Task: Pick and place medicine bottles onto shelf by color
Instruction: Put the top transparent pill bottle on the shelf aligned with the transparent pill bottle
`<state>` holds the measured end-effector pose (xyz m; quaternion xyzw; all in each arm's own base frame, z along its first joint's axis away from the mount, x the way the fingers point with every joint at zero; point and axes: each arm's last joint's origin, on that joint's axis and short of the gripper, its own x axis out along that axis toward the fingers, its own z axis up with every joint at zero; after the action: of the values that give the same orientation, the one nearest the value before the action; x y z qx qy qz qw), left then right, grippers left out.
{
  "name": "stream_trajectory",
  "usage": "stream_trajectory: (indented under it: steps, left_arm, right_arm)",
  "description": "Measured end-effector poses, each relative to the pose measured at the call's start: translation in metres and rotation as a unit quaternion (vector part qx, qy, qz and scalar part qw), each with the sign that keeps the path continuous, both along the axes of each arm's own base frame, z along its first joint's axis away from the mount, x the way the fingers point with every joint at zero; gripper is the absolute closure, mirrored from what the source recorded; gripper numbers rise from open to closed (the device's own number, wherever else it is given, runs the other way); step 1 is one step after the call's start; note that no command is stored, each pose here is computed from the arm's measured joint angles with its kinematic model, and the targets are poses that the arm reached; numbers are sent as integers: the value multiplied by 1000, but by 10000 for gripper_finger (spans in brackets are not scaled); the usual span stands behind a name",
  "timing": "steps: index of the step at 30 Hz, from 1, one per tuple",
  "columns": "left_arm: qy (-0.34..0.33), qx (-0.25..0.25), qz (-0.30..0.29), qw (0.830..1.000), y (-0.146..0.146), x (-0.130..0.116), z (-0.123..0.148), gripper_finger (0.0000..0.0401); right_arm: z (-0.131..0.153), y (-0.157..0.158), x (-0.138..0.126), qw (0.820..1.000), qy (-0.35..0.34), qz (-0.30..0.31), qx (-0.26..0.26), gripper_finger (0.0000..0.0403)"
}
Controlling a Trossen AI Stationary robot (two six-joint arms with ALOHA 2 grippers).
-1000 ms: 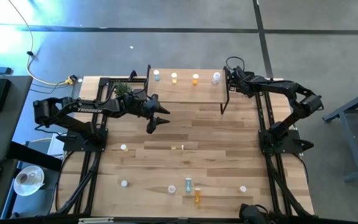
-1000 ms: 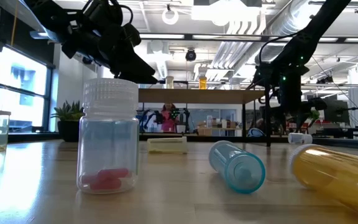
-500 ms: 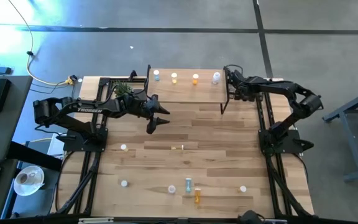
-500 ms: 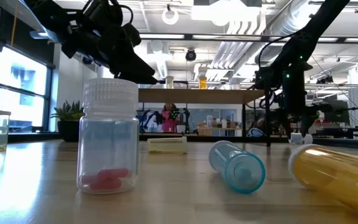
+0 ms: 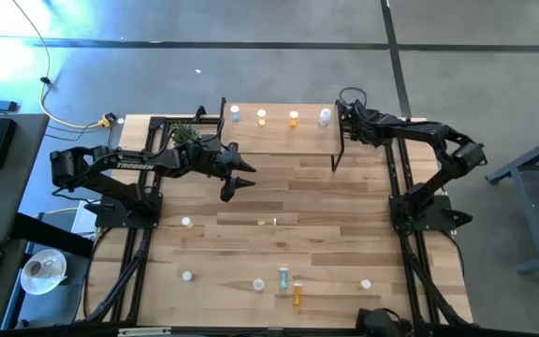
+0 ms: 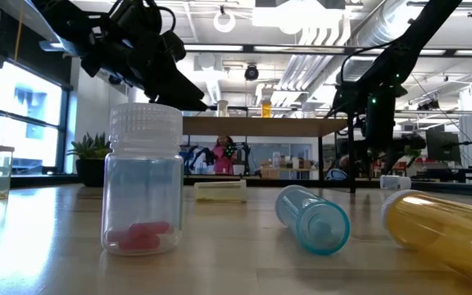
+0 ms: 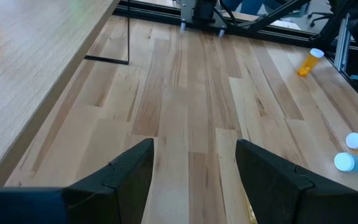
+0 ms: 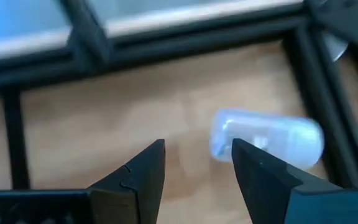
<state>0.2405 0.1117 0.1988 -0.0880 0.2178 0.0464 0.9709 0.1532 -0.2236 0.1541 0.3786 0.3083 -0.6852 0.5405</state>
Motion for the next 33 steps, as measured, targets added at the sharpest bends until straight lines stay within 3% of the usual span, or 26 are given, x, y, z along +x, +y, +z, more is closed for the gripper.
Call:
stream_trajectory:
  steps: [15,25,33]
  left_arm:
    - [1,6,-4,1000,0,0,0,185]
    - [4,6,-4,1000,0,0,-1,185]
    - [5,9,-6,1000,0,0,-1,185]
  right_arm:
    - [3,-7,-5,996,14,-68,-59,226]
    - [-1,1,-7,999,53,-7,2,226]
    - [11,2,-6,996,73,2,45,226]
